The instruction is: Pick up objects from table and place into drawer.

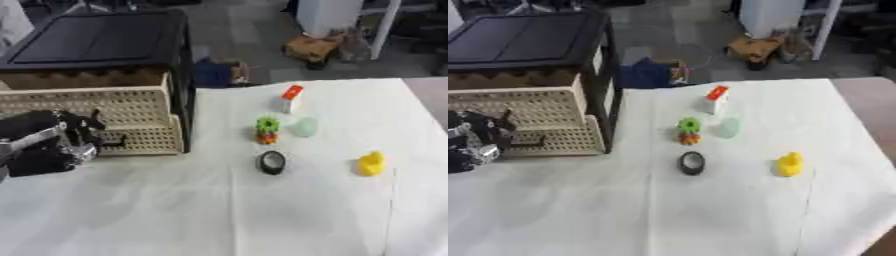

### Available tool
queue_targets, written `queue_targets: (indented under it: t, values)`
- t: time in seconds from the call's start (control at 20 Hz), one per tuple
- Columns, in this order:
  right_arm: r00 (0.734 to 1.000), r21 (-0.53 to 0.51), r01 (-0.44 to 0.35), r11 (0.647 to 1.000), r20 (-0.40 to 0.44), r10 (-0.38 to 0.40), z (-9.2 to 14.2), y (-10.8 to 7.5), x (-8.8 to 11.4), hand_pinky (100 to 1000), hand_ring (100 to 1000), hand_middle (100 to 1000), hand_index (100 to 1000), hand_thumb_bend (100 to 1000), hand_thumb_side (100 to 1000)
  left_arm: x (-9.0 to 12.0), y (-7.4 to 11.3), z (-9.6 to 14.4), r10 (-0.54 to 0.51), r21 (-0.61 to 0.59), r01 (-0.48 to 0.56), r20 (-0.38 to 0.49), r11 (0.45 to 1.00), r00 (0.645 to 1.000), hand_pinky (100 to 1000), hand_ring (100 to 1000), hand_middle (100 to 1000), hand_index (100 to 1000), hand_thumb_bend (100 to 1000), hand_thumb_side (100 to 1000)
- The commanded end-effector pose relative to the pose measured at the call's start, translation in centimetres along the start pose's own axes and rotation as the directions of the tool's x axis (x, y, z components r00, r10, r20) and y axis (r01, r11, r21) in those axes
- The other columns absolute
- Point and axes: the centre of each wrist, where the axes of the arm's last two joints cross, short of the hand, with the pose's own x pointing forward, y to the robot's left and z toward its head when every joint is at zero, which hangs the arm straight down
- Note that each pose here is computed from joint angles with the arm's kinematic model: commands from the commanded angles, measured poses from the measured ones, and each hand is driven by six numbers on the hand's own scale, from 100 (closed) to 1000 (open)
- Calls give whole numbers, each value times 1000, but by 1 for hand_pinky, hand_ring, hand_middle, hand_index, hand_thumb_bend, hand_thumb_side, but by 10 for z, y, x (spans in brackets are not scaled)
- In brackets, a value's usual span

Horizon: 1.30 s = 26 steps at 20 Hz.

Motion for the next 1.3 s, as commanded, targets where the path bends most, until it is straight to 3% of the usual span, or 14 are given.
queue_targets:
  t: [0.05,0.75,1.15,1.3]
  values:
    - [999,1,-6,1000,37,6,-6,-4,7,703,613,635,898,325,1000,-2,14,2,-29,48,30,-12,998,1000,482,701,703,980,100,1000]
    - [999,-4,0,1000,39,0,-7,-4,7,705,614,635,898,318,1000,-11,10,-9,0,43,2,-36,999,999,473,663,686,983,100,1000]
    - [1000,-11,4,1000,31,-4,-5,-4,7,703,616,635,897,310,1000,23,14,18,40,55,-48,148,997,988,372,482,550,771,100,1000]
    - [1000,-14,7,1000,28,-6,-5,-4,6,702,616,635,896,307,1000,37,18,32,59,68,-74,197,995,979,347,450,521,748,100,1000]
